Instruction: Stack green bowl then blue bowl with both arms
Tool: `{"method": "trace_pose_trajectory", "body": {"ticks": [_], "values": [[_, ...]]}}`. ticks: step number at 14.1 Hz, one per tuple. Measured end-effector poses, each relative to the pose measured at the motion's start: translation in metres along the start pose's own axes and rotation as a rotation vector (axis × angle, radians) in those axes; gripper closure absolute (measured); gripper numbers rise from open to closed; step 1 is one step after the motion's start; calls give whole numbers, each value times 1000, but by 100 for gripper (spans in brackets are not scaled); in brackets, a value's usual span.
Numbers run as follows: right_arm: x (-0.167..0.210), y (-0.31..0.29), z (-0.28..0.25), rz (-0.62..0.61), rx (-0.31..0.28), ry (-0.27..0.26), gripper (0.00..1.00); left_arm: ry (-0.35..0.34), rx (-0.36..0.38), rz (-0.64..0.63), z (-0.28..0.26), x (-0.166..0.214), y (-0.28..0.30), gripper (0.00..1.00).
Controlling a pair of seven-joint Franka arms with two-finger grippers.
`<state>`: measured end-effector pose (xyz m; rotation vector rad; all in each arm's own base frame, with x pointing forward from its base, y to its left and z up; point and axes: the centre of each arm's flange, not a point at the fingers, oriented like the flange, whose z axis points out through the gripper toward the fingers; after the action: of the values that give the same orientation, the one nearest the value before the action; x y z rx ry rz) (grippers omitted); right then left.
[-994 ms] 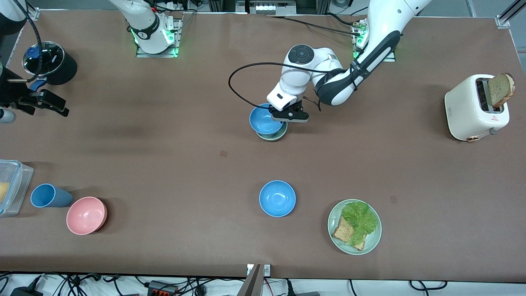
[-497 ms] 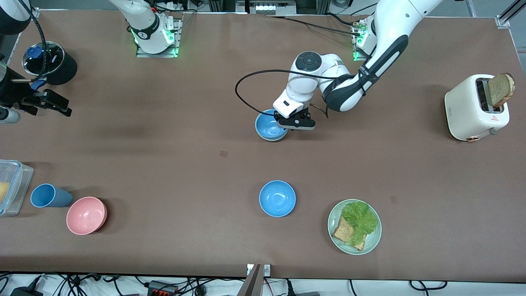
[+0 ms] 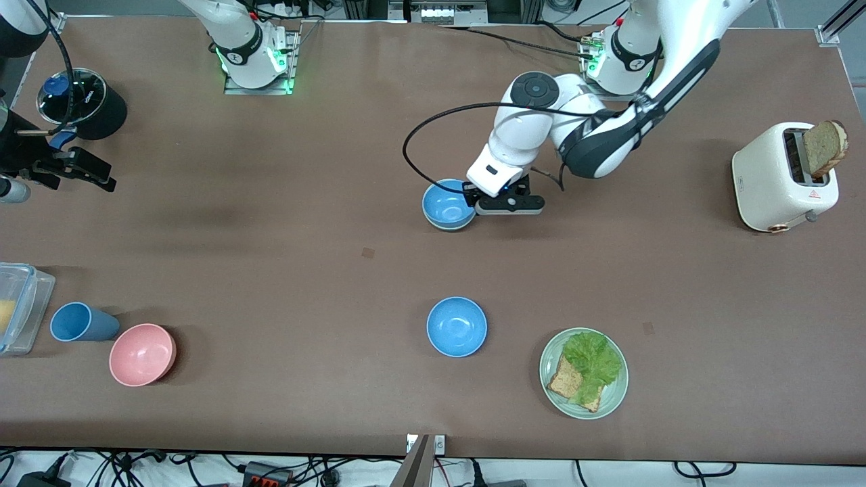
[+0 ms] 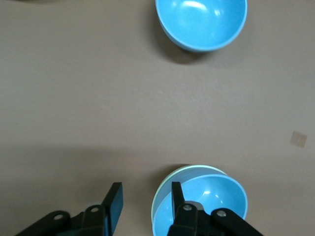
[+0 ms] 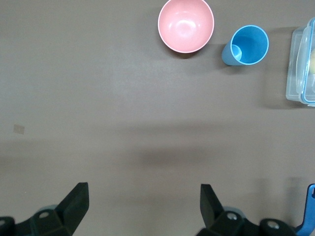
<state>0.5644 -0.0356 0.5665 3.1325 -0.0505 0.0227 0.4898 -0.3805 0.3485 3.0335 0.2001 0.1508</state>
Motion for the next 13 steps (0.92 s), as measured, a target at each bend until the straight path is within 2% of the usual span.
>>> {"method": "trace_pose_trajectory", "body": {"ticks": [4,6,9,10,13], "values": [[0,2,0,3,0,0,0,1,36,-28,-45,37,-3,48],[0,2,0,4,0,-1,0,-44,7,19,-66,71,-30,45],[0,2,0,4,0,-1,0,-132,-64,108,-93,129,-99,43],[0,2,0,4,0,-2,0,-151,-63,140,-101,143,-125,39],[0,2,0,4,0,-2,0,-188,-33,249,-136,166,-168,11]]}}
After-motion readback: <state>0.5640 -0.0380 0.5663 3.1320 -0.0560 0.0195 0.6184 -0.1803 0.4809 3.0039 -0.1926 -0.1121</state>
